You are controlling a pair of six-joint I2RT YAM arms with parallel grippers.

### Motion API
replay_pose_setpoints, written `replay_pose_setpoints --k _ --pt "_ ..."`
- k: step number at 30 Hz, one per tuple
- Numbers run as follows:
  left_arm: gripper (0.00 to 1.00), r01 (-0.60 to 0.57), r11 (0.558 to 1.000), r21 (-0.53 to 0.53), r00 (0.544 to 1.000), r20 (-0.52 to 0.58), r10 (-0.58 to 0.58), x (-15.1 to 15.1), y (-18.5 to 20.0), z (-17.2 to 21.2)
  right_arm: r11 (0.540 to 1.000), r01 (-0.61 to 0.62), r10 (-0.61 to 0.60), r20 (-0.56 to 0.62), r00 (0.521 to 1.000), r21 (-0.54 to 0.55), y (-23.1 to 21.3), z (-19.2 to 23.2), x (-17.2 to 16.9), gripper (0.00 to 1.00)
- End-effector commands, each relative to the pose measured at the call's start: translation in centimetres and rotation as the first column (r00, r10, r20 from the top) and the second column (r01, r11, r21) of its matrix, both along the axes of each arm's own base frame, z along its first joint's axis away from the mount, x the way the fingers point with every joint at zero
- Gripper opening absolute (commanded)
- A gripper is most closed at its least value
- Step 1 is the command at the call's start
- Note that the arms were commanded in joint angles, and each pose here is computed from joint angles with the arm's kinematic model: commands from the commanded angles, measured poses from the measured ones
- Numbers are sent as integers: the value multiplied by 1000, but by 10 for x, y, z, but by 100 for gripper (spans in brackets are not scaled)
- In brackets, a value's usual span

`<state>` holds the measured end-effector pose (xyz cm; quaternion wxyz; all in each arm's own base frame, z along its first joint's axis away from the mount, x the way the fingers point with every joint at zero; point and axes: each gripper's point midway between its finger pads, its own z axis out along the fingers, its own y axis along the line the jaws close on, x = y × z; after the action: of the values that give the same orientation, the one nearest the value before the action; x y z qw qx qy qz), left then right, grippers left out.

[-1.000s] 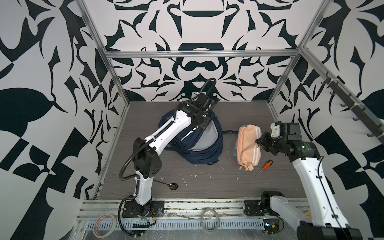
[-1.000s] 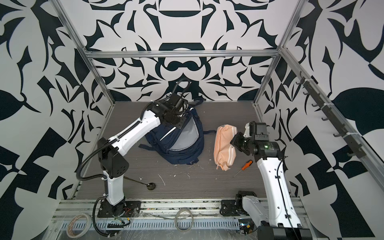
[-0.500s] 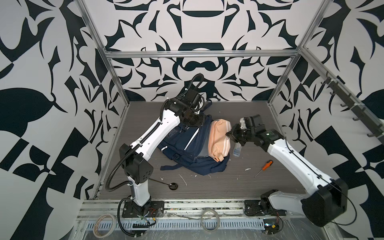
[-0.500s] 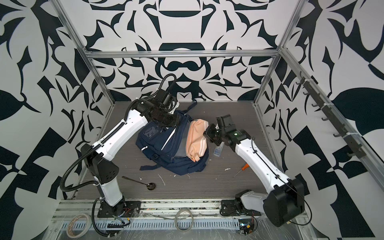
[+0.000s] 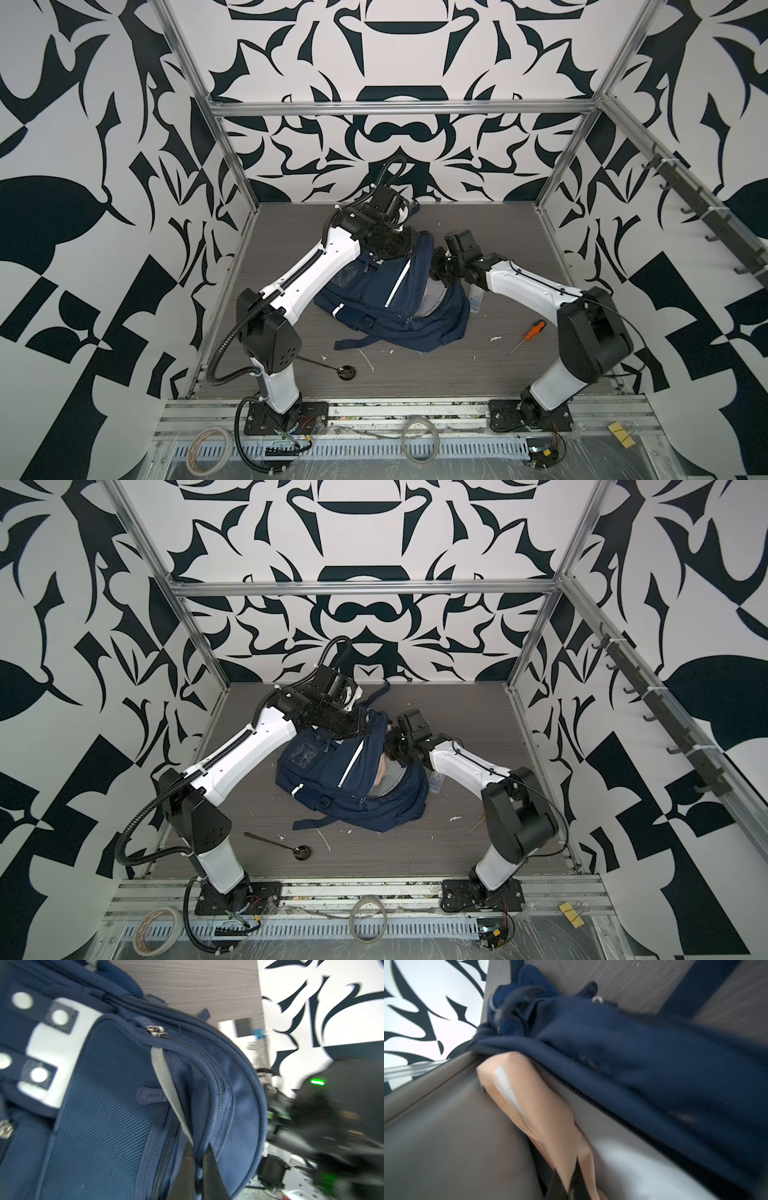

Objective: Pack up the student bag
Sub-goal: 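Push the pink pencil case into the backpack opening with right while left holds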

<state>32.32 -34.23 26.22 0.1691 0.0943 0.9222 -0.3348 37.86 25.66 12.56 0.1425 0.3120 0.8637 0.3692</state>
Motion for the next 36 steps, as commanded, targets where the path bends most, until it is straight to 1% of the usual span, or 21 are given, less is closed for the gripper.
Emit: replay_pose_setpoints --k 1,9,11,16,20,21,22,23,25,26,28,30,31,32,34,36 --pt "0 76 971 -225 994 99 -55 -13 -28 73 993 -18 3 123 992 116 32 40 27 0" --pt "0 64 968 -243 995 93 -42 -8 -33 72 969 -112 89 111 990 219 90 20 37 0" --pt "0 65 967 -247 995 88 -44 -7 -36 72 965 -140 117 113 987 221 103 18 36 0" --pt "0 65 965 -254 996 81 -46 -4 -39 69 963 -168 153 84 985 212 116 1 32 0" --pt "0 51 969 -243 997 73 -34 -3 -34 64 962 -195 173 128 977 191 114 16 32 21" --pt "0 43 970 -240 997 71 -27 -2 -32 63 963 -202 178 139 974 179 111 20 32 25" --pt "0 34 971 -236 998 65 -19 -1 -29 60 964 -215 191 154 969 156 107 26 31 29" --pt "0 24 973 -231 998 59 -10 1 -25 57 965 -230 208 165 964 127 103 30 30 36" --pt "0 4 976 -219 999 48 7 4 -19 51 965 -252 236 183 954 72 95 39 26 46" --pt "0 -6 977 -212 999 44 16 6 -16 48 963 -264 249 199 948 51 91 45 23 51" --pt "0 -27 979 -201 999 34 35 9 -8 41 961 -276 264 219 939 25 83 55 17 60" --pt "0 -49 980 -192 998 27 55 14 -1 35 959 -284 275 233 933 5 74 63 9 66" --pt "0 -58 980 -190 998 23 64 17 3 31 958 -285 279 238 930 -8 69 66 4 70" --pt "0 -68 980 -187 997 20 73 20 5 28 959 -283 280 243 929 -23 63 71 -1 71" --pt "0 -84 979 -185 996 16 88 28 11 23 960 -276 280 253 926 -49 49 79 -9 76" --pt "0 -96 980 -174 995 8 99 36 13 14 962 -257 271 260 927 -87 30 88 -18 78"
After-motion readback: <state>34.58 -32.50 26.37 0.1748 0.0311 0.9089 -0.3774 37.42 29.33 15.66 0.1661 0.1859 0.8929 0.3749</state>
